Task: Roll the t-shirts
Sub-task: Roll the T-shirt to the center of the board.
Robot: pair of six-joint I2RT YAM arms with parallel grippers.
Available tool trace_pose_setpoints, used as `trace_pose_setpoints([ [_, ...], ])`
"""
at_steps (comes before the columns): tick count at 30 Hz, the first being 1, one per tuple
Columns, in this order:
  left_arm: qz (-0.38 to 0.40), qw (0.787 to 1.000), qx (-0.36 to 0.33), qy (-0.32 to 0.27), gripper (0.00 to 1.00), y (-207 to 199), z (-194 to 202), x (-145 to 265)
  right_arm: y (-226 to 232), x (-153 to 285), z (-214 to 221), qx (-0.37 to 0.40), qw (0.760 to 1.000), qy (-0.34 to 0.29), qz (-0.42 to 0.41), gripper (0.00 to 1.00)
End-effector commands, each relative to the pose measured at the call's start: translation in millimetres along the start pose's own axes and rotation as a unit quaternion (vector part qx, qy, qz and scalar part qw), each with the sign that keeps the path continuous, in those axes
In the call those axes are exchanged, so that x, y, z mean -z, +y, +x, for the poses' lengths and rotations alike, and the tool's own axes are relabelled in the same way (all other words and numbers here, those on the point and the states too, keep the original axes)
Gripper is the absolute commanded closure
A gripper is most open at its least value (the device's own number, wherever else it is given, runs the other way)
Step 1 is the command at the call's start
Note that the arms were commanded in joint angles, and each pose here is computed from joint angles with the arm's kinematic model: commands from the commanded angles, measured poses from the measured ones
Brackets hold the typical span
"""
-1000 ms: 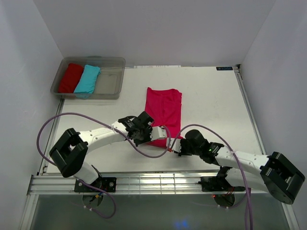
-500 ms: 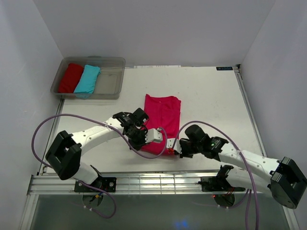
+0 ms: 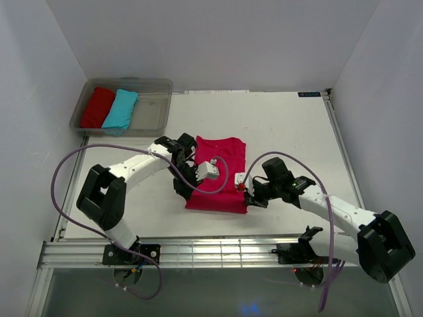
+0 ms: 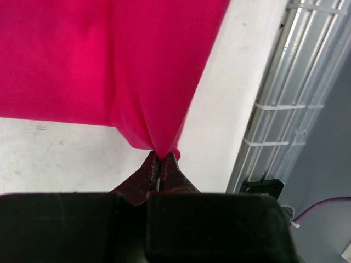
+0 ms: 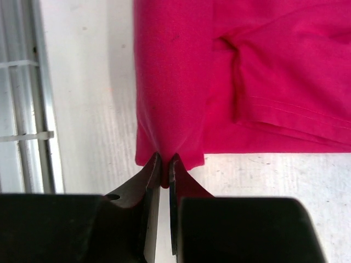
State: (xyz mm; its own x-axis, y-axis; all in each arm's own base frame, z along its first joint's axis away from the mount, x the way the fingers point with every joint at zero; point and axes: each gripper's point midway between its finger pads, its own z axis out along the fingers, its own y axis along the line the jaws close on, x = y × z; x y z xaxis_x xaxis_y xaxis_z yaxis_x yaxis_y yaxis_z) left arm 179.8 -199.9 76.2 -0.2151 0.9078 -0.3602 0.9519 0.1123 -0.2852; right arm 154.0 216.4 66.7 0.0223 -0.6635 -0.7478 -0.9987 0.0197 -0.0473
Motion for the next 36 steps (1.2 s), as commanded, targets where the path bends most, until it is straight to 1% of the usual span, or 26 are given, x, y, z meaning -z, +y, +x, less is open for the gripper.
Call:
trace_pose_setpoints([
  [1,0.007,1.000,0.008,-0.013,1.00,12,-3,5,-27,0,-16,-0.013,0.999,-0.029,0.023,0.92],
  [3,-0.006,1.000,0.021,0.000,1.00,29,2,2,-33,-1,-11,-0.023,0.999,-0.024,0.028,0.92],
  [5,-0.023,0.999,0.042,0.003,1.00,45,4,1,-46,-1,-7,-0.049,0.998,-0.025,0.044,0.92],
  [9,-0.035,0.997,0.072,0.003,1.00,72,-2,0,-69,1,-13,-0.092,0.992,-0.044,0.074,0.91],
  [11,-0.042,0.996,0.078,0.004,1.00,79,-3,0,-77,2,-12,-0.109,0.989,-0.043,0.091,0.86],
  [13,-0.042,0.996,0.084,0.005,1.00,84,-5,-2,-81,3,-9,-0.113,0.988,-0.036,0.100,0.74],
  [16,-0.040,0.995,0.090,0.007,1.00,86,-6,-5,-85,9,-9,-0.124,0.985,-0.037,0.118,0.67],
  [17,-0.041,0.995,0.091,0.009,1.00,87,-6,-6,-86,15,-16,-0.120,0.983,-0.047,0.128,0.65],
  [18,-0.042,0.995,0.093,0.010,1.00,88,-5,-6,-88,19,-19,-0.133,0.980,-0.053,0.138,0.61],
  [19,-0.044,0.994,0.097,0.011,1.00,89,-5,-6,-89,24,-25,-0.138,0.978,-0.061,0.147,0.59],
  [23,-0.049,0.992,0.114,0.016,1.00,95,-5,-10,-83,48,-60,-0.153,0.966,-0.127,0.164,0.56],
  [24,-0.051,0.992,0.116,0.018,1.00,96,-4,-11,-86,52,-72,-0.147,0.962,-0.157,0.171,0.57],
  [25,-0.054,0.991,0.120,0.017,1.00,97,-5,-11,-82,53,-82,-0.166,0.954,-0.184,0.169,0.60],
  [26,-0.054,0.991,0.123,0.018,1.00,97,-5,-12,-74,44,-73,-0.180,0.952,-0.185,0.161,0.69],
  [27,-0.055,0.991,0.124,0.017,1.00,98,-5,-12,-70,37,-83,-0.167,0.951,-0.206,0.156,0.72],
  [29,-0.057,0.990,0.129,0.012,1.00,99,-8,-12,-57,14,-71,-0.200,0.951,-0.196,0.134,0.80],
  [30,-0.057,0.990,0.131,0.010,1.00,99,-9,-11,-52,6,-81,-0.189,0.951,-0.211,0.124,0.83],
  [31,-0.058,0.989,0.133,0.010,1.00,99,-10,-11,-48,-4,-79,-0.211,0.949,-0.207,0.111,0.84],
  [32,-0.058,0.989,0.136,0.008,0.99,99,-11,-10,-45,-10,-81,-0.215,0.948,-0.212,0.104,0.84],
  [33,-0.060,0.989,0.138,0.006,0.99,100,-12,-9,-44,-14,-90,-0.205,0.946,-0.230,0.098,0.85],
  [35,-0.063,0.988,0.139,0.005,0.98,100,-12,-8,-46,-26,-82,-0.234,0.943,-0.217,0.093,0.87],
  [36,-0.064,0.988,0.139,0.003,0.97,100,-13,-7,-52,-29,-80,-0.243,0.941,-0.212,0.105,0.87],
])
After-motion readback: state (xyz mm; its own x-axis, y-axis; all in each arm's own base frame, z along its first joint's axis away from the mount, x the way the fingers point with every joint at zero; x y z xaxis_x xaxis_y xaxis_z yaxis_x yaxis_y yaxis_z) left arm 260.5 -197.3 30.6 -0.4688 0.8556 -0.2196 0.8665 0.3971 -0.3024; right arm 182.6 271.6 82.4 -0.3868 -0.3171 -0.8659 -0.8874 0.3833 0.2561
